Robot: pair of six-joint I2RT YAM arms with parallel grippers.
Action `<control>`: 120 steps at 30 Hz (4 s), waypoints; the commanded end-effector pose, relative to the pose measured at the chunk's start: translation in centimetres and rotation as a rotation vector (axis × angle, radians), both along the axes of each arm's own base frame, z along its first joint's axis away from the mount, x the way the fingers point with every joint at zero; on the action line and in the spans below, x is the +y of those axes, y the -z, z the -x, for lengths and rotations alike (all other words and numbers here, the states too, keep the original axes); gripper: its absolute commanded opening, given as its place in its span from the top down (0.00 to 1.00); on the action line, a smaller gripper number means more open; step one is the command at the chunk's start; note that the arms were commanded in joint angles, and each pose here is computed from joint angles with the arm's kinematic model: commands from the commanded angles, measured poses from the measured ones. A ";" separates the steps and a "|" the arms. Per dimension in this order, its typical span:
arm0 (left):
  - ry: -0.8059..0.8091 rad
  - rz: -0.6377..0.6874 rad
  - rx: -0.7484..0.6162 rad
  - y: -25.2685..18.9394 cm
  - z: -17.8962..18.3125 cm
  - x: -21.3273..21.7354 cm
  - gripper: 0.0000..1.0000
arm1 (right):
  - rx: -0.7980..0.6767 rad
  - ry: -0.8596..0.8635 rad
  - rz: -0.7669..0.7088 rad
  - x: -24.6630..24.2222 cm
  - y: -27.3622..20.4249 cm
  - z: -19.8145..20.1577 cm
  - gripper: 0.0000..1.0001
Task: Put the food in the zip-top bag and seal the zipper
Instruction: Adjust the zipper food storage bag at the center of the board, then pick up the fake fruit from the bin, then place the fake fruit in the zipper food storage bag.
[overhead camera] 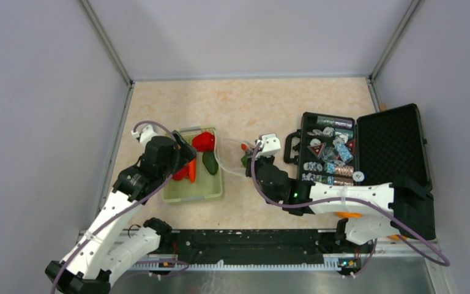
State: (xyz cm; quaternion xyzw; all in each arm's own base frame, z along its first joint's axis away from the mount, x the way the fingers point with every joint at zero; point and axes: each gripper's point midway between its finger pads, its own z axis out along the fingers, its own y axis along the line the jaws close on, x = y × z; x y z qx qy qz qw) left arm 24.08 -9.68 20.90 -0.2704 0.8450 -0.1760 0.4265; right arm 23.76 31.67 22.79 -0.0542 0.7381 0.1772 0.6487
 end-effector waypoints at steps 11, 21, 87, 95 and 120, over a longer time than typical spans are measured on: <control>-0.035 -0.085 0.150 6.3 0.4 2.5 0.01 | 0.009 -0.051 -0.085 1.2 -2.1 0.1 1.00; -0.180 -0.112 0.222 9.7 -1.2 5.2 0.08 | 0.013 -0.076 -0.085 1.4 -2.0 0.4 1.00; -0.041 0.005 0.104 6.4 -1.7 2.7 0.98 | -0.054 -0.100 -0.014 1.8 -4.1 0.0 1.00; 0.053 0.059 0.045 3.8 -1.7 1.0 0.98 | -0.147 0.071 0.121 -2.6 -8.9 -3.5 1.00; 0.311 0.234 -0.171 -4.5 0.0 -3.5 0.98 | 0.130 -0.203 0.073 5.2 1.0 -1.5 1.00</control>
